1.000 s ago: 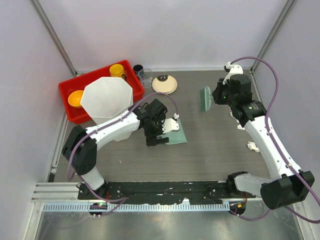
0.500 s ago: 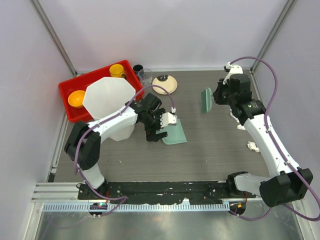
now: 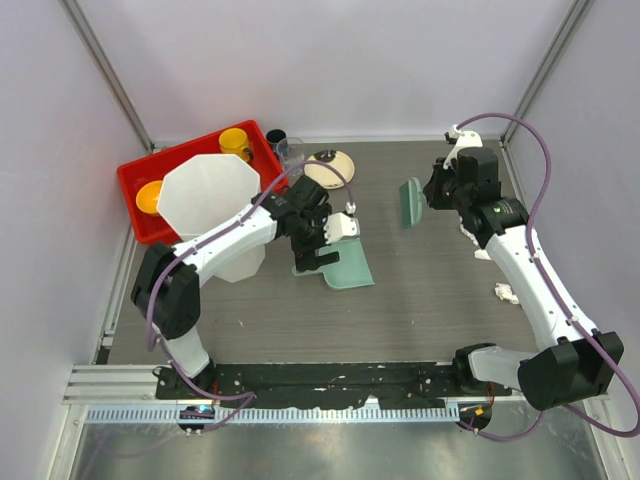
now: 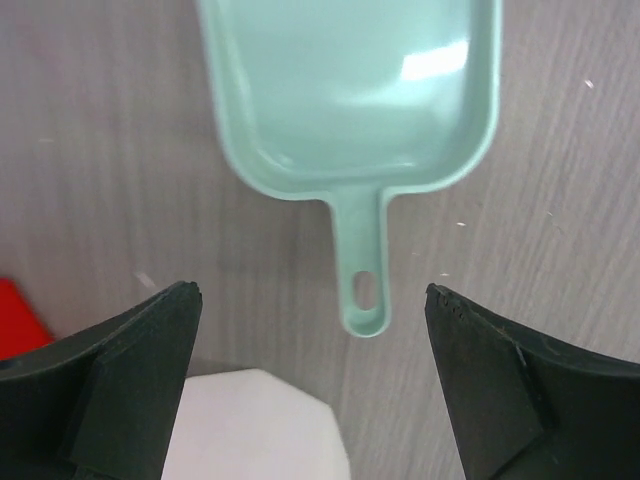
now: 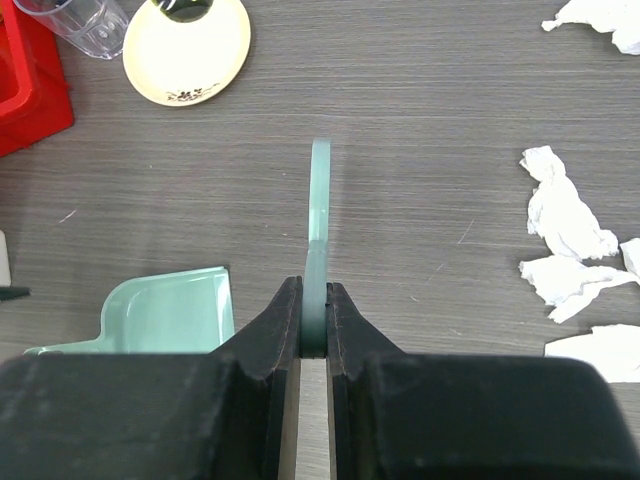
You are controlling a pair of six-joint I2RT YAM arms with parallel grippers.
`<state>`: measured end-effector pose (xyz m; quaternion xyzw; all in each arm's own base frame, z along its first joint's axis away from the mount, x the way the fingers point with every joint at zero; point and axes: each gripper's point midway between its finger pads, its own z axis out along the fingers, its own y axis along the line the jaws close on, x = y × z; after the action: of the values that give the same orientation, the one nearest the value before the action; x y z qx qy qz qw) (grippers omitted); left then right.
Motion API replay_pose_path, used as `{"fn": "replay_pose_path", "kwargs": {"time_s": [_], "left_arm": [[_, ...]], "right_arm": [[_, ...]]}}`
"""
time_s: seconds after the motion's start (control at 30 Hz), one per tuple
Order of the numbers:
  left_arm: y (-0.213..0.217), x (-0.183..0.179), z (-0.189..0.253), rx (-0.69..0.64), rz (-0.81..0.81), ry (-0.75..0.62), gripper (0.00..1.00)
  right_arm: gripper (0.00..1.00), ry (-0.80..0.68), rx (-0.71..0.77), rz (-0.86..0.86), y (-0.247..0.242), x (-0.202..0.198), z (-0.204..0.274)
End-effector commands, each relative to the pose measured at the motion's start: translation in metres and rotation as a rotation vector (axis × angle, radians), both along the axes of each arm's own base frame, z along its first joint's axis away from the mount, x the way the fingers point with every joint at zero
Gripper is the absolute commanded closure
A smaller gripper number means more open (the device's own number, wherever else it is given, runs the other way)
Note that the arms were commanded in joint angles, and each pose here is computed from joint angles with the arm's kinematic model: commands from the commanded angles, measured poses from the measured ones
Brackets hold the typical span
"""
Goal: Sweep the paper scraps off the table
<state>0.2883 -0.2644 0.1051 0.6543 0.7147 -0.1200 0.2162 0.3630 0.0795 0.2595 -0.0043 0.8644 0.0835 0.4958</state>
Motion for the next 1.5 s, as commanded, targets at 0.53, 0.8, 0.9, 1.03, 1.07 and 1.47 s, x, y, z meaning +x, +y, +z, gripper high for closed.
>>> {"fn": "replay_pose_path", "kwargs": {"time_s": [0.53, 0.8, 0.9, 1.03, 1.07, 1.47], "left_arm": [[-0.013, -0.013, 0.029, -0.003, 0.14, -0.151, 0.0], [-0.004, -0.003, -0.015, 0.074, 0.159, -0.164, 0.0], [-0.001, 0.001, -0.021, 0.085, 0.169, -0.17, 0.0], [0.004, 0.0, -0.031, 0.107, 0.17, -0.145, 0.0], [0.004, -0.004, -0.033, 0.11, 0.161, -0.123, 0.01], [0.006, -0.041, -0.043, 0.095, 0.119, 0.052, 0.05]], "right_arm": [[0.99, -0.078, 0.028, 0.048, 0.007, 0.003, 0.028], [0.99, -0.078, 0.034, 0.064, 0.01, 0.001, 0.028], [0.99, -0.083, 0.033, 0.068, 0.01, 0.0, 0.029], [0.99, -0.083, 0.035, 0.071, 0.011, -0.001, 0.029], [0.99, -0.081, 0.036, 0.071, 0.011, -0.001, 0.029], [0.99, -0.083, 0.04, 0.08, 0.012, -0.001, 0.03]]}}
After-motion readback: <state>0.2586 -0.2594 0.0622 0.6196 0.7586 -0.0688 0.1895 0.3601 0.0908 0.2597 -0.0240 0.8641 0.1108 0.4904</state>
